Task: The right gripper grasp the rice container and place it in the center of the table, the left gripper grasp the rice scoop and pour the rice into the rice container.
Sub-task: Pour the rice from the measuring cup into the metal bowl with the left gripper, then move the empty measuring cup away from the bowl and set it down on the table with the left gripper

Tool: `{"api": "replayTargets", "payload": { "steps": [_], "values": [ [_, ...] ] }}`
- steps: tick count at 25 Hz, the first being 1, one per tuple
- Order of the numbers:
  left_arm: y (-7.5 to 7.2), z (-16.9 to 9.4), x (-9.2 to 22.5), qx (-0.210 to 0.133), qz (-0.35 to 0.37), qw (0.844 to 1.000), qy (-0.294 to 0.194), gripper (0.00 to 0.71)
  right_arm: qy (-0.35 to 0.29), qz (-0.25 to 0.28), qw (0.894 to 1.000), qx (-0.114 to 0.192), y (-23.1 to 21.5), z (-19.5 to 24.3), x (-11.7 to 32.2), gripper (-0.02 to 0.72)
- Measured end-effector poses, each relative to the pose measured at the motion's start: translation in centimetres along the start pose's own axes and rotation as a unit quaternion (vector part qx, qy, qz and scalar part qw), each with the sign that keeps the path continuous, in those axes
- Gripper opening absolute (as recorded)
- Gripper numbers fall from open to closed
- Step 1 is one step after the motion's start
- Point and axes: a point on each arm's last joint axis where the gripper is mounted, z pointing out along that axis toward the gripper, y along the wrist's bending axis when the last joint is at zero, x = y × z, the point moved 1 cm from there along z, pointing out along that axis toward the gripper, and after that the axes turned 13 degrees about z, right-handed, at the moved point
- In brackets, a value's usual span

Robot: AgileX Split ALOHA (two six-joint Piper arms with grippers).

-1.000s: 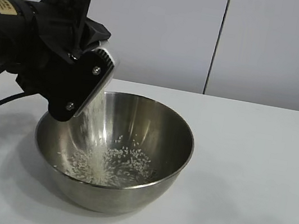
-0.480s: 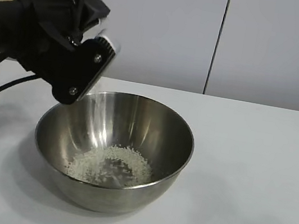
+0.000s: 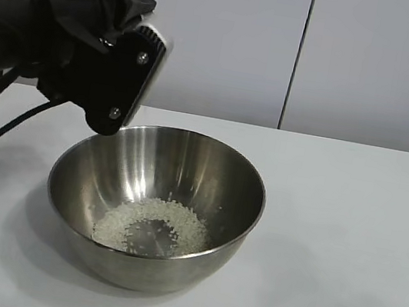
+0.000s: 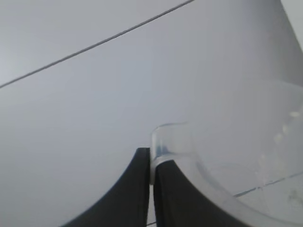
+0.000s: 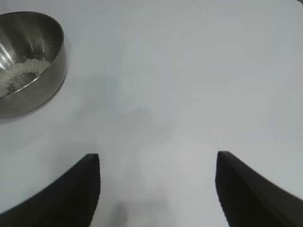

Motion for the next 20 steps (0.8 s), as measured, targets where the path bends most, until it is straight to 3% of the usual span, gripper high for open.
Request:
{"api": "replayTargets", "payload": {
  "steps": [2, 4, 9, 17, 20],
  "values": [
    [-0.1, 0.0, 0.1, 0.003, -0.105, 0.994, 0.003, 0.008, 0.000, 0.000, 1.000, 0.000, 0.0, 0.0, 0.0, 0.472],
    [-0.3, 0.0, 0.3, 0.012, -0.215, 0.976, 0.019, 0.008, 0.000, 0.000, 1.000, 0.000, 0.0, 0.0, 0.0, 0.472],
    [-1.0, -0.2, 1.5, 0.010, -0.437, 0.895, 0.090, 0.008, 0.000, 0.000, 1.000, 0.000, 0.0, 0.0, 0.0, 0.472],
    [-0.3, -0.9, 6.5, -0.042, -0.569, 0.807, 0.149, 0.008, 0.000, 0.000, 1.000, 0.000, 0.0, 0.0, 0.0, 0.472],
    [-0.4, -1.4, 9.2, -0.039, -0.610, 0.776, 0.155, 0.008, -0.001, 0.000, 1.000, 0.000, 0.0, 0.0, 0.0, 0.472]
  ]
}}
